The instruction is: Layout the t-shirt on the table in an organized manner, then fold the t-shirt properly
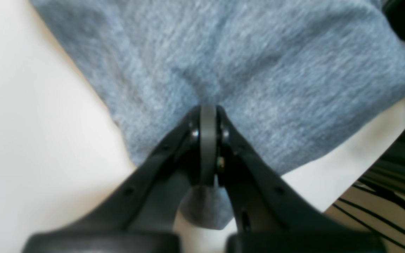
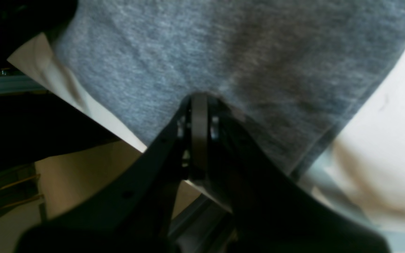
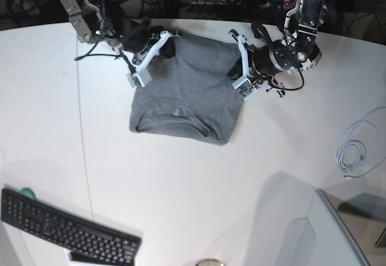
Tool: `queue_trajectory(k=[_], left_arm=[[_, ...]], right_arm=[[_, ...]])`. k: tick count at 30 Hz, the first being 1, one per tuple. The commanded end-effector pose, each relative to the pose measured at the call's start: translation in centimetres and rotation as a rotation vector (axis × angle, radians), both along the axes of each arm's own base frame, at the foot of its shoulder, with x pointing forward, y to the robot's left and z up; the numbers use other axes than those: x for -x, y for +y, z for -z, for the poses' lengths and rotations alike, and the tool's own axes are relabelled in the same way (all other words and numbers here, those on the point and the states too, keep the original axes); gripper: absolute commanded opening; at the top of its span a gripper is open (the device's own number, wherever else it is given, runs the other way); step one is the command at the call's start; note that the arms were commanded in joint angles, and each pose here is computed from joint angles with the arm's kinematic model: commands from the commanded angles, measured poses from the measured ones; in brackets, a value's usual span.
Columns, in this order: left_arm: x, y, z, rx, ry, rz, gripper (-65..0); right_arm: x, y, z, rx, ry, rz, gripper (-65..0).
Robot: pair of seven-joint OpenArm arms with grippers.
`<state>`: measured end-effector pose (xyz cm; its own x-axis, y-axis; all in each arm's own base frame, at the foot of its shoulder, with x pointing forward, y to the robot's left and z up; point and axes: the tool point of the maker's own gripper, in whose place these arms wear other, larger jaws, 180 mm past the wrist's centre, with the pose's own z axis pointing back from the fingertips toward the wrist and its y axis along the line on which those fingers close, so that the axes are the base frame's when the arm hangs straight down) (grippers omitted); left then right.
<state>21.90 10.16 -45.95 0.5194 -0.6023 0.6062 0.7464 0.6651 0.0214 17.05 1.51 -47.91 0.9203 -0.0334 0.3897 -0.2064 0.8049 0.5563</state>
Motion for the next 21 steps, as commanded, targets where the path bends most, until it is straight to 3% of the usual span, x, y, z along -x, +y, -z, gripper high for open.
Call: queue_trajectory(k=[1,4,12,16,21], left_arm=[[-0.9,0.3,-1.3,0.007,-0.049,0.0,-65.0],[-1.0,1.3,-2.5,-0.035,-0.067,-0.004,-65.0],[0.7,7.9,-5.0,-0.117,-0.11,-0.175,-65.0],[4.2,10.9,-4.1,-0.174,-0.046,-0.225,-65.0],[11.2,12.3,-2.1,-0.224,0.111,-0.208,-65.0]], right_arm=[[-1.2,0.4,-1.5,-0.028,-0.054,0.007,-65.0],[-2.2,-0.7,-3.2,-0.017,-0.117,-0.009,-65.0],[-1.9,-2.8,-7.4,0.01,-0.24,-0.075,-65.0],[1.3,-4.6,-7.5,0.048,-0.212,-0.127,-65.0],[7.8,-8.5,-5.8,0.12,-0.065,-0.131,-65.0]])
